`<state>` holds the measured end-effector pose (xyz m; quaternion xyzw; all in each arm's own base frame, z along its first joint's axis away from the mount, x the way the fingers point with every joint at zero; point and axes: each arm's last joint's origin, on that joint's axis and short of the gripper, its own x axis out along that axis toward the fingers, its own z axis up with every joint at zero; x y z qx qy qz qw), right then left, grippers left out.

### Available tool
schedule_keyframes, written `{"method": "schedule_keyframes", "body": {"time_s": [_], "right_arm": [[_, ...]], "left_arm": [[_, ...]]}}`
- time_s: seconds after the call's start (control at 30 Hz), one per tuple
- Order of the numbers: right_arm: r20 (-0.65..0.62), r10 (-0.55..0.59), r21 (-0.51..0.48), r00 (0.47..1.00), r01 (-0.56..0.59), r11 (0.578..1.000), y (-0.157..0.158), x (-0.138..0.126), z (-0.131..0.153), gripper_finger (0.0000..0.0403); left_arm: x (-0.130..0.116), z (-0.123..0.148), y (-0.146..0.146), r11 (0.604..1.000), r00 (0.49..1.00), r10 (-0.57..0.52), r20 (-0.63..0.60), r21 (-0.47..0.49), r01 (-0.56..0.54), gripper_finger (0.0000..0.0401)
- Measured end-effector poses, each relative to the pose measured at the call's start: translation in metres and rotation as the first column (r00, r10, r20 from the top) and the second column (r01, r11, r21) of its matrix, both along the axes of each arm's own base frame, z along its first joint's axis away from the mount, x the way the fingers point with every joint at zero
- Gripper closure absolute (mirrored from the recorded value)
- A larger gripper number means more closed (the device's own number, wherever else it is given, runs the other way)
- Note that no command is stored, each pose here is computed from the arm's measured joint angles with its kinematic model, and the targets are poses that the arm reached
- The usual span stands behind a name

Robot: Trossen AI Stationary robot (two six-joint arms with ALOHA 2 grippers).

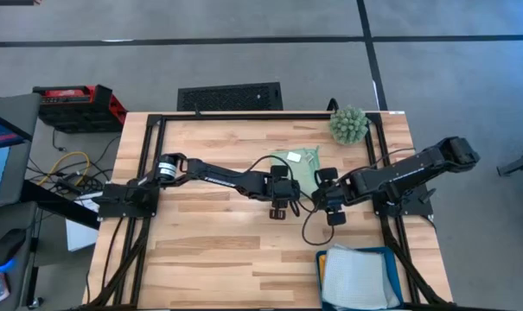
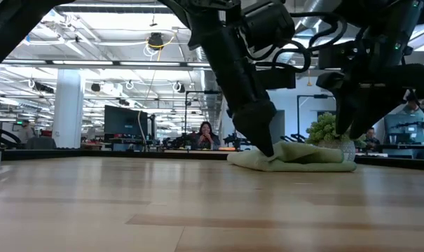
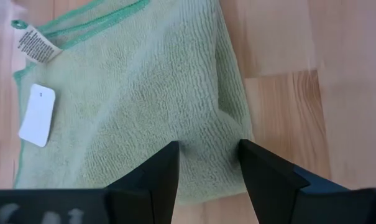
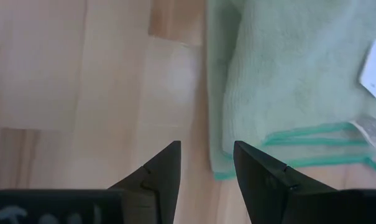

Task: Fold microfiber towels
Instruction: Put the folded green towel into the blue bin

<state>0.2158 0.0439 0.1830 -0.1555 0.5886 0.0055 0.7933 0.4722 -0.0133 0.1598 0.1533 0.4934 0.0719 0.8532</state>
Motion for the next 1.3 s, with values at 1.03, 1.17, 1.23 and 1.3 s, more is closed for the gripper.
{"method": "schedule_keyframes", "body": {"time_s": [1.03,1.17,1.23,1.3], "right_arm": [[0.126,-0.006,0.0,0.992,0.006,1.0,-0.022,-0.003,-0.037,0.0232],[0.135,-0.024,0.001,0.99,0.024,1.0,-0.027,-0.005,-0.044,0.0232],[0.121,-0.028,0.007,0.992,0.027,1.0,-0.028,-0.007,-0.047,0.0232],[0.1,-0.022,0.018,0.995,0.021,1.0,-0.027,-0.007,-0.052,0.0232]], "left_arm": [[-0.007,-0.018,-0.001,0.998,0.999,-0.033,-0.018,-0.048,0.032,0.0241],[-0.007,-0.018,-0.001,0.998,0.999,-0.033,-0.019,-0.048,0.032,0.0241],[-0.007,-0.018,-0.001,0.998,0.999,-0.033,-0.02,-0.048,0.032,0.0241],[-0.007,-0.018,-0.001,0.998,0.999,-0.033,-0.02,-0.048,0.032,0.0241]]}}
